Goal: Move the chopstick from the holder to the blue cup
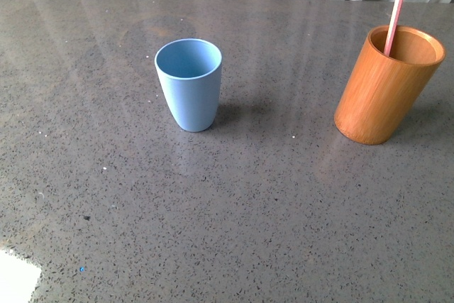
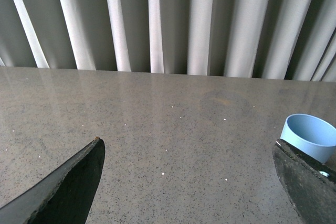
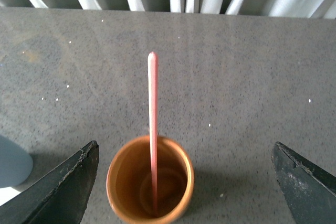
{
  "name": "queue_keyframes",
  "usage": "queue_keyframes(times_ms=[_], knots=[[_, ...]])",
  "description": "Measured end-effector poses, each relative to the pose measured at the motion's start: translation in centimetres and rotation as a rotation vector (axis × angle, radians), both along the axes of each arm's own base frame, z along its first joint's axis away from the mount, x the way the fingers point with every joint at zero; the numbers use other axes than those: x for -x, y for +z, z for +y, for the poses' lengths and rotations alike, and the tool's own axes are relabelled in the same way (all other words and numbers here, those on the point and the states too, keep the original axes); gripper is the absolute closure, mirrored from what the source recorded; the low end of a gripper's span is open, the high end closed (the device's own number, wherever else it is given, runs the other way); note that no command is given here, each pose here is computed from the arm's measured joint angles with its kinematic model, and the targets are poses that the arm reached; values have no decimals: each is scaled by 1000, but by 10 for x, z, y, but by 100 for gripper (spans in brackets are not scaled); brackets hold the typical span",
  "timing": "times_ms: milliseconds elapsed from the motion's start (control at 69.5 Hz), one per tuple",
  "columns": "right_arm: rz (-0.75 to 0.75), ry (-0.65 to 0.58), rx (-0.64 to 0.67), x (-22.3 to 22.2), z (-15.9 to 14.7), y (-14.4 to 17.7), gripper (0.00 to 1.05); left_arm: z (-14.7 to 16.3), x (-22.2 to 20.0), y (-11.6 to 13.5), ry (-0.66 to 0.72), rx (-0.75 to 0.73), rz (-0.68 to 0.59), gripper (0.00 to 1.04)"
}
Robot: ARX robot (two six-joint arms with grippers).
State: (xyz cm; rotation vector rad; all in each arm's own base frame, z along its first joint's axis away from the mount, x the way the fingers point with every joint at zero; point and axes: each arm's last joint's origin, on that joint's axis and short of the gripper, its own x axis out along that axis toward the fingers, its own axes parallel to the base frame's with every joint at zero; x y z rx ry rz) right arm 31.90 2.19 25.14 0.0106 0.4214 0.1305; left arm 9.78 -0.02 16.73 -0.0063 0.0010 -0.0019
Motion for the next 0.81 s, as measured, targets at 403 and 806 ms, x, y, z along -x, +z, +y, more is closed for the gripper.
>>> queue_keyframes(times_ms=[403,806], knots=[[61,3,25,-64,12,-13,9,0,0,0,0,0,0,9],[81,-4,38,-85,19,-21,9,0,0,0,0,0,0,9]])
